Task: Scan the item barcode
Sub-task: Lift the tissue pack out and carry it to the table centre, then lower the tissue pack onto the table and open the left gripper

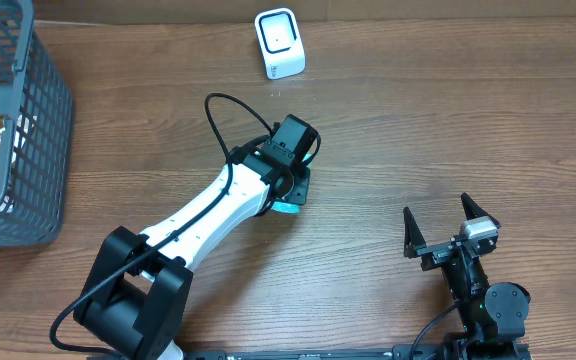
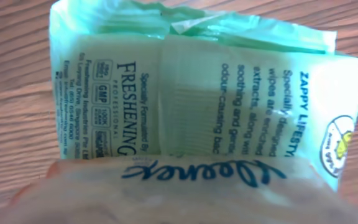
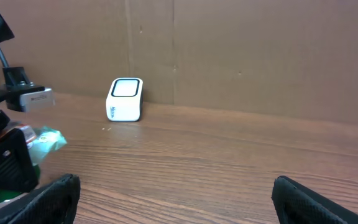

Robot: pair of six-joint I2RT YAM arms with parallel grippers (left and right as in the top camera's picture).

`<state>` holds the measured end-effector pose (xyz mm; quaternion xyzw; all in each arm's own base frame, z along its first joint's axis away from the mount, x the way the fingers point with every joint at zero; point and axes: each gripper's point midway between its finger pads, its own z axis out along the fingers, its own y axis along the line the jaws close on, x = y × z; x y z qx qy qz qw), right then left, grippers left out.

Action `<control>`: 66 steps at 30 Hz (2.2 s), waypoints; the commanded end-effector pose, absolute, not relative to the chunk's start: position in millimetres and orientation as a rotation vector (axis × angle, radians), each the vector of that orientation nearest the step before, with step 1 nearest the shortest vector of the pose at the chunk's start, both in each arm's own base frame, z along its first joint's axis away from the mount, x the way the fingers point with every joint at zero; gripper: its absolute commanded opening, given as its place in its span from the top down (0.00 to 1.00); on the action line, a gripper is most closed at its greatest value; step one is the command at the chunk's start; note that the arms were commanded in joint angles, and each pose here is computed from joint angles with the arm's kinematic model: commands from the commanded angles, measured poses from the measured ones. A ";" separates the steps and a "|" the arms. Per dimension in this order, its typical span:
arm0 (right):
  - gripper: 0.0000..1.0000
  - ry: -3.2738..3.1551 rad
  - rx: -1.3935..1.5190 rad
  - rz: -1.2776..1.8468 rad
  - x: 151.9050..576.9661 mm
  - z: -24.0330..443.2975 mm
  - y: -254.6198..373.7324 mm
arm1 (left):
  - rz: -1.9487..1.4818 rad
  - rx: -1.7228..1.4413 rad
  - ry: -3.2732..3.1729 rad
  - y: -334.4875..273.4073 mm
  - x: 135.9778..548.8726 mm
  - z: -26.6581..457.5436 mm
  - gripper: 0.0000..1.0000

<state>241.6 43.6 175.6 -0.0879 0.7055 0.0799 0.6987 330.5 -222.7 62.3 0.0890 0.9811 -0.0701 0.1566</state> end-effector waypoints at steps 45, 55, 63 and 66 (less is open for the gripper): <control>0.00 1.569 -0.202 0.176 241.6 173.5 44.2 | -0.449 0.208 2.757 -321.4 313.3 141.1 0.00; 0.00 1.569 -0.202 0.176 241.6 173.5 44.2 | -0.312 0.387 2.798 -303.1 301.1 157.5 0.18; 0.00 1.569 -0.202 0.176 241.6 173.5 44.2 | -0.253 0.376 2.872 -290.3 287.5 112.6 0.26; 0.00 1.569 -0.202 0.176 241.6 173.5 44.2 | -0.267 0.356 2.885 -290.4 284.6 100.8 0.32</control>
